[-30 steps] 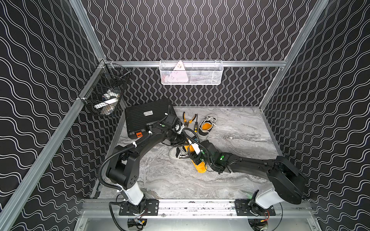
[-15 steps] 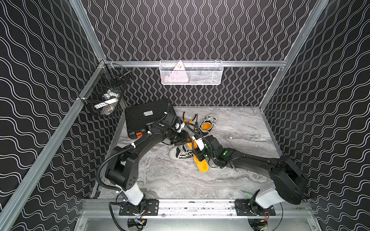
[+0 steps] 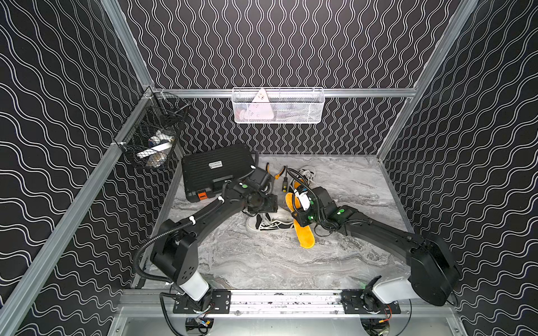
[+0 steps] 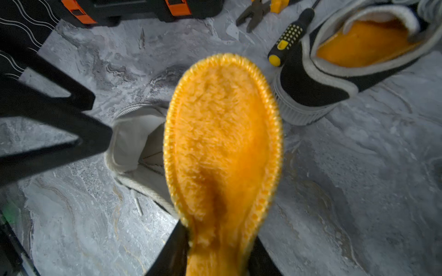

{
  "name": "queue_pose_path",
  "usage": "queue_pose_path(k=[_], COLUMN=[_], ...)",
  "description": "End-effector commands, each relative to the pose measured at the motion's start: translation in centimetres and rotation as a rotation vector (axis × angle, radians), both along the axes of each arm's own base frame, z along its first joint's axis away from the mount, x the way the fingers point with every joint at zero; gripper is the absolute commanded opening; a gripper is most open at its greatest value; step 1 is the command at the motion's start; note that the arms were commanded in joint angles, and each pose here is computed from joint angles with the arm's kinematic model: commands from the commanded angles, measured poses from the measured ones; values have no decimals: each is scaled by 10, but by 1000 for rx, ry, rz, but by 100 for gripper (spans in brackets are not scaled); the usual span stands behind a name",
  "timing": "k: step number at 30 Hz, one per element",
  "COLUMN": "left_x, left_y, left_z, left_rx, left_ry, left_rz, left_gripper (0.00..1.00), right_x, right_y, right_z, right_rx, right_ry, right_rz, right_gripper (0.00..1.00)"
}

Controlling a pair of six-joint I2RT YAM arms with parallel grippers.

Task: Insert the insole into the shoe
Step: Pick up the insole from the center of the board, then insert the insole into the shoe.

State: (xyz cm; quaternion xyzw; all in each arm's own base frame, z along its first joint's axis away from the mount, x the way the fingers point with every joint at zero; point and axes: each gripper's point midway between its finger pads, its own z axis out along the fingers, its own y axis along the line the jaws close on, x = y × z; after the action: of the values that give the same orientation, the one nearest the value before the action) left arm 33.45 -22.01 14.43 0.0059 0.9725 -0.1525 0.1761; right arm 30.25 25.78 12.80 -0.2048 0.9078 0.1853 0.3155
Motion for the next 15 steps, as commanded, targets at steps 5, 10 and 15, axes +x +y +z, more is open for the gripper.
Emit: queue_pose_path(k=[5, 10, 15], left_x=[9, 4, 2], left_y=[31, 30, 28], left_z=[-24, -40, -54], left_rx=[350, 351, 197], left_ry=[-25, 36, 115], left_rz=[125, 130, 142], left_gripper=[72, 68, 60], right_x=[-2, 0, 0], right_y=[3, 0, 3], right_z=[3, 1, 5], right_rx=[-1, -19, -24], right_ry=[32, 29, 50], right_rz=[12, 6, 20], right_gripper=[35, 36, 36])
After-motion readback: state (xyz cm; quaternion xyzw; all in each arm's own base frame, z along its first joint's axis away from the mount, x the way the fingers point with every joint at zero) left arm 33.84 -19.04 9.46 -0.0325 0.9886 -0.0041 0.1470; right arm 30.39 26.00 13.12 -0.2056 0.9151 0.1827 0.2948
